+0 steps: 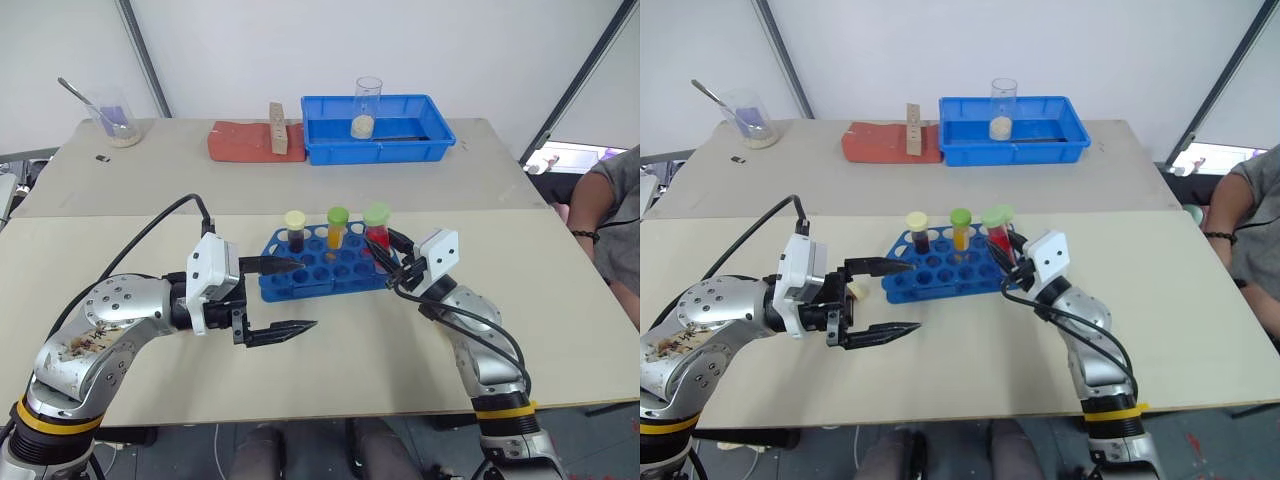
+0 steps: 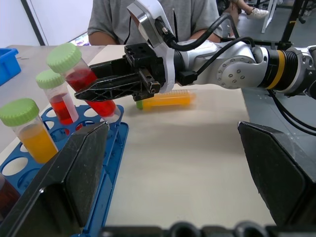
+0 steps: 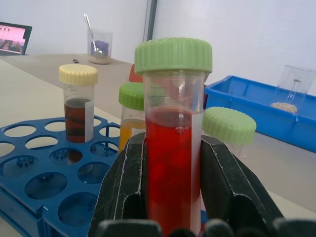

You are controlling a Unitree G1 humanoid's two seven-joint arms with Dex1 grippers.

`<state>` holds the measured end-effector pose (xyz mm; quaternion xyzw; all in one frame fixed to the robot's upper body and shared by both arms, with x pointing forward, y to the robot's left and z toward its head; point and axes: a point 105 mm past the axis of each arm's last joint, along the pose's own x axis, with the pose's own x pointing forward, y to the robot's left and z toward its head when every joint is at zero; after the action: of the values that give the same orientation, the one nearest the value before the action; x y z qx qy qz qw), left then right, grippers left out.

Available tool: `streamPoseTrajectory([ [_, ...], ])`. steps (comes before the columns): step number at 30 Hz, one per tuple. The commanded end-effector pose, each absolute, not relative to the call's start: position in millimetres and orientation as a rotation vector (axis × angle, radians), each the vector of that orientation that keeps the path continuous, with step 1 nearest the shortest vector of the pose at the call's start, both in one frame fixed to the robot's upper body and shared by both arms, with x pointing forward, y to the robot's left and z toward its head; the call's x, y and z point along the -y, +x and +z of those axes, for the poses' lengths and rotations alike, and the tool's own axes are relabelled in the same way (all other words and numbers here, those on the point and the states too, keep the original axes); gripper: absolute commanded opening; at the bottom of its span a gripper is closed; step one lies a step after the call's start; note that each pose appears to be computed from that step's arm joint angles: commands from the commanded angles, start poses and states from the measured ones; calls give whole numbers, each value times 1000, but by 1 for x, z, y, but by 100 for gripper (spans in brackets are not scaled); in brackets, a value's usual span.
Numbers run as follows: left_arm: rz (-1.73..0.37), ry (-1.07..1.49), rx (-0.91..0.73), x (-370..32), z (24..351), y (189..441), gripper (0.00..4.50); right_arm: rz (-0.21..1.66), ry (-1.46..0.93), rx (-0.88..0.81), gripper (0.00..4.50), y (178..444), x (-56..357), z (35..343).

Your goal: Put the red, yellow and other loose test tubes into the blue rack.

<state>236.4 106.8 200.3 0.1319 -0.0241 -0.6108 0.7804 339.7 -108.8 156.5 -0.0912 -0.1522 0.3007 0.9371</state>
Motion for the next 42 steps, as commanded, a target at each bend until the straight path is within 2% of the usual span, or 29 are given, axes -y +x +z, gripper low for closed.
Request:
streamPoseTrajectory([
  [1,-1315,294,87,-106,209,236,450,581,-186,380,102,340,111,169],
  [16,-1308,277,92,-105,211,237,450,572,-151,396,102,344,99,167],
  [25,-1302,261,90,-105,213,236,450,551,-176,397,102,337,102,161],
  [42,-1324,310,69,-106,208,235,450,505,-191,399,102,342,105,159],
])
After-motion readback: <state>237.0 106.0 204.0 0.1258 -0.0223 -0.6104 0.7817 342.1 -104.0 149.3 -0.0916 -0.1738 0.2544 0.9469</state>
